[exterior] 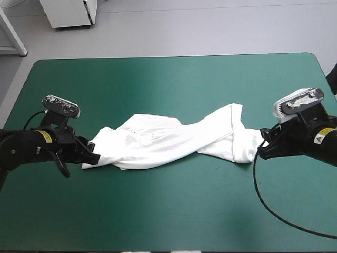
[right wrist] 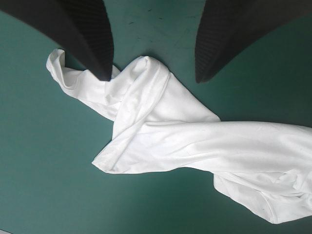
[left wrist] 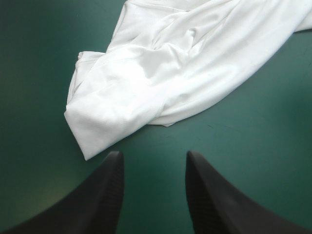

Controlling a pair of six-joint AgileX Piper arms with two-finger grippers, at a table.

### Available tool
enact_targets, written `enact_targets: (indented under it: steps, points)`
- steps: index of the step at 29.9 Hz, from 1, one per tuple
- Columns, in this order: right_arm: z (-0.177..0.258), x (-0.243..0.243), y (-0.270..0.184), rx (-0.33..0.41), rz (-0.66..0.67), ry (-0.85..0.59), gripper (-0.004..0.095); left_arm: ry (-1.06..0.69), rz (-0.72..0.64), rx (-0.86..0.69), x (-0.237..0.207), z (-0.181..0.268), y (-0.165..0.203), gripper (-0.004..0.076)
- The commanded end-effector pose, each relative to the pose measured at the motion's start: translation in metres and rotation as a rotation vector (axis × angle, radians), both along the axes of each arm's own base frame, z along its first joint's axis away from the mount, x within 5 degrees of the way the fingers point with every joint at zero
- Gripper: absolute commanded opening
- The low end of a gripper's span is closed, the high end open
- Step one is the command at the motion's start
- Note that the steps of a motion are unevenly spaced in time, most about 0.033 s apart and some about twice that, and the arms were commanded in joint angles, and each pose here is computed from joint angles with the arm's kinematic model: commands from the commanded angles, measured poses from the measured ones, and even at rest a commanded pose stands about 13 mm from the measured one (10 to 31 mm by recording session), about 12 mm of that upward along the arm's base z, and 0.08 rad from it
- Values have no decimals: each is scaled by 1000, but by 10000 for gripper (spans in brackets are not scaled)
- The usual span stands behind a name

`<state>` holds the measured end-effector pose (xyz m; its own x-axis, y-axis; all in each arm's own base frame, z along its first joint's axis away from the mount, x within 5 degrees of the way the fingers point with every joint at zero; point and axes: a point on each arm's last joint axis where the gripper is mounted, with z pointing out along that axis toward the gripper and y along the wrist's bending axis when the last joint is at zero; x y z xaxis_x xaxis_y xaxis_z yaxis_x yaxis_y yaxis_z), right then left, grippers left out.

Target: Fold the cloth

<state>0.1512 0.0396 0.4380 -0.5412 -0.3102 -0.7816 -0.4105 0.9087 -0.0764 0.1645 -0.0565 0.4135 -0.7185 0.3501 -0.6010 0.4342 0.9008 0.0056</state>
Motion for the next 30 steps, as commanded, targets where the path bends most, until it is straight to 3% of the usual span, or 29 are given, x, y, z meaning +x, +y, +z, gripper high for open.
enact_targets:
  steps: [1, 7, 13, 20, 24, 30]
  points:
    - [13, -4, 0, 27, -3, -78, 496, 0, -21, -29, -7, 8, -2, 302]
    - [12, -4, 0, 25, -3, -73, 496, 9, -34, -61, -8, 8, -5, 292]
    - [9, -5, 0, 24, -3, -39, 496, 12, -32, -60, -8, 8, -5, 234]
    - [10, -5, -1, 44, -29, -35, 496, -17, 5, -23, -13, 10, 2, 240]
    - [9, 10, 0, 39, -45, -66, 496, -1, 101, 211, 17, -4, 15, 310]
    - [-3, 37, 6, 50, -38, -6, 496, 177, 109, 335, 72, -48, 6, 437]
